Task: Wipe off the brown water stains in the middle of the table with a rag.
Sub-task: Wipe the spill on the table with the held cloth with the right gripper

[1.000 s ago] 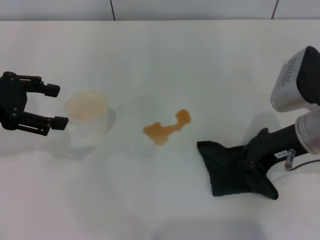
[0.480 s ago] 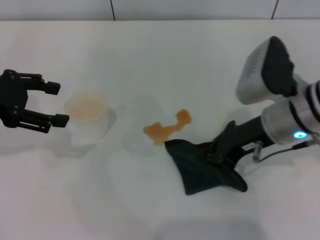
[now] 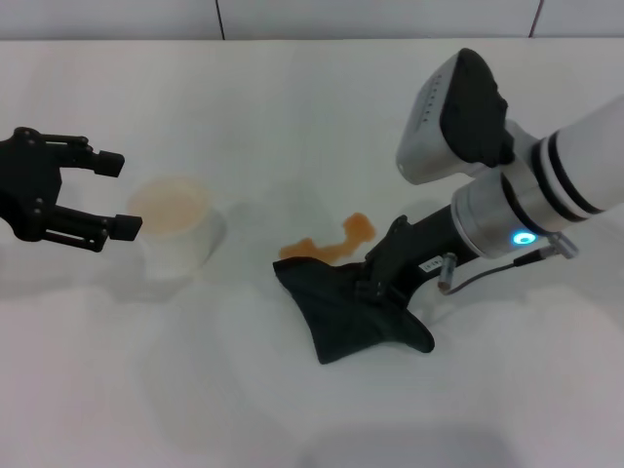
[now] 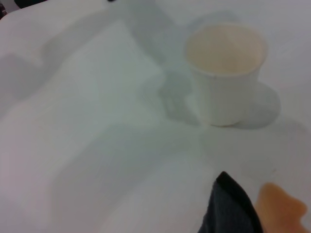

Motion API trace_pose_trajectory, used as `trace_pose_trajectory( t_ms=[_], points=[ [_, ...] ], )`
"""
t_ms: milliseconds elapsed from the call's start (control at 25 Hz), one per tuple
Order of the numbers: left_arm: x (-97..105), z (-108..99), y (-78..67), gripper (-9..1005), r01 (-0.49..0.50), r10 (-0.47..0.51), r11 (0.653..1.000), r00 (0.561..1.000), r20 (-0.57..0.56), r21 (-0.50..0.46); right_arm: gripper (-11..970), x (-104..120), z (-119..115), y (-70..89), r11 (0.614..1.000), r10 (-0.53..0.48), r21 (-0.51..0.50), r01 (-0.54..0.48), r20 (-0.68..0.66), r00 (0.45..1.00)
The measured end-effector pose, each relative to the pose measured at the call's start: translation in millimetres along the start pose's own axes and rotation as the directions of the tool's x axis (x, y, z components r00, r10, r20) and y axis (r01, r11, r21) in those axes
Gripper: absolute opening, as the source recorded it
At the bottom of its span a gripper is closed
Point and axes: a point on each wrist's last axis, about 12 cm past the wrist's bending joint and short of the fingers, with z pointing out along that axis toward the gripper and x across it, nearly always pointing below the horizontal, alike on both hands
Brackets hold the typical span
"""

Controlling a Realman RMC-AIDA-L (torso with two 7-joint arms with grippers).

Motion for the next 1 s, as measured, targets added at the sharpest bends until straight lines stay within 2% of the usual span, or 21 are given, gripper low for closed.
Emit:
trace_pose_trajectory(
  t_ms=[240,1000],
  points=[
    [0,1,0.5,886,0.002,-0.002,1.0,1.0,0.002,-0.005,62,-7,10,-3.6,1.0,-0.005,0.013,0.005,-0.018,1.0],
    [0,2,2.6,886,0.006,-0.006,1.0,1.0,0.004,-0.025,62,-6,21,-33.0,0.978,0.083,0.191,-0.087,0.033,0.996]
  ],
)
